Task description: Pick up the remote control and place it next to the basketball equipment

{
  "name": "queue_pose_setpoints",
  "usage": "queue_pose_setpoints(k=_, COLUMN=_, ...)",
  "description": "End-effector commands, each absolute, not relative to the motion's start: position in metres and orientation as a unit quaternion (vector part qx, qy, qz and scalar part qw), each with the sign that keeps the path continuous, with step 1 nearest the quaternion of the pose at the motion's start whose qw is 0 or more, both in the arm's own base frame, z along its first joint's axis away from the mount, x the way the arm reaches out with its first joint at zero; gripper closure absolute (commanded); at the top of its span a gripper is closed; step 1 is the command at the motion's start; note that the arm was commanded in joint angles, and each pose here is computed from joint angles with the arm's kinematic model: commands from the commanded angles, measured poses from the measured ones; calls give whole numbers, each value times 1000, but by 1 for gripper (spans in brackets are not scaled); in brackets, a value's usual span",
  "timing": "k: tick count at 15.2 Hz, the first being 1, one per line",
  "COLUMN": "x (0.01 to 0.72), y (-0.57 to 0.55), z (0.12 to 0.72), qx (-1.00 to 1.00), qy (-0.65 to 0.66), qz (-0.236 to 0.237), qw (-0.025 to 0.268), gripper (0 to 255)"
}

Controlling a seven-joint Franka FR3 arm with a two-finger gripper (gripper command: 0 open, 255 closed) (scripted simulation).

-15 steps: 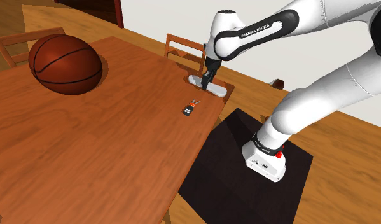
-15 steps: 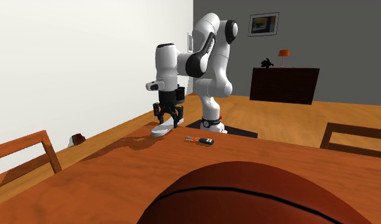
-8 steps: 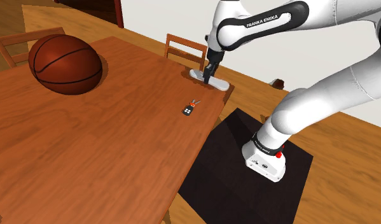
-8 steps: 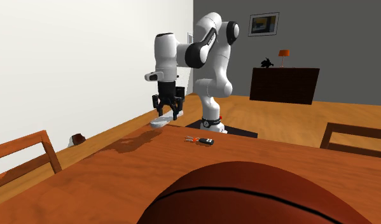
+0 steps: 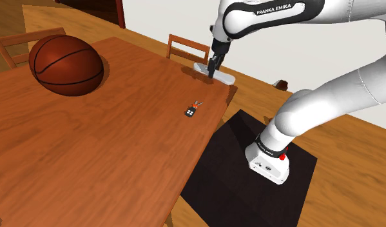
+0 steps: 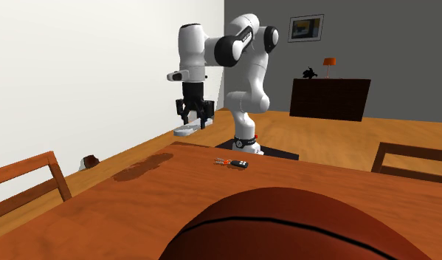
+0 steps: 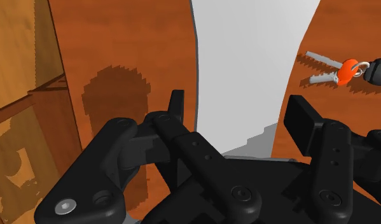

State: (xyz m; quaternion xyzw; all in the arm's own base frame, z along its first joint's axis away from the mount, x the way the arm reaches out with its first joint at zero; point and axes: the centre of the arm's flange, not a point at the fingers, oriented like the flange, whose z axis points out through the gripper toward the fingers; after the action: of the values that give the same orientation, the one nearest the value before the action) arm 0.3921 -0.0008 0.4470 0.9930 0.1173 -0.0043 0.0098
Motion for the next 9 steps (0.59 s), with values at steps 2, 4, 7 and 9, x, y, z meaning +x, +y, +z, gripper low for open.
queue_pose_setpoints(k=2, x=392, y=-1, z=462, qx=993, qy=117, qz=-4, qw=10, gripper=255)
queue_pose_setpoints(k=4, x=392, y=-1, z=473, qx=993, qy=117, qz=-4, qw=10, gripper=255)
queue_pose_setpoints(k=7, x=392, y=-1, z=489, qx=993, qy=117, qz=-4, qw=10, gripper=255)
queue_pose_setpoints(k=9, x=392, y=-1, z=499, qx=993, qy=117, qz=-4, qw=10, gripper=255)
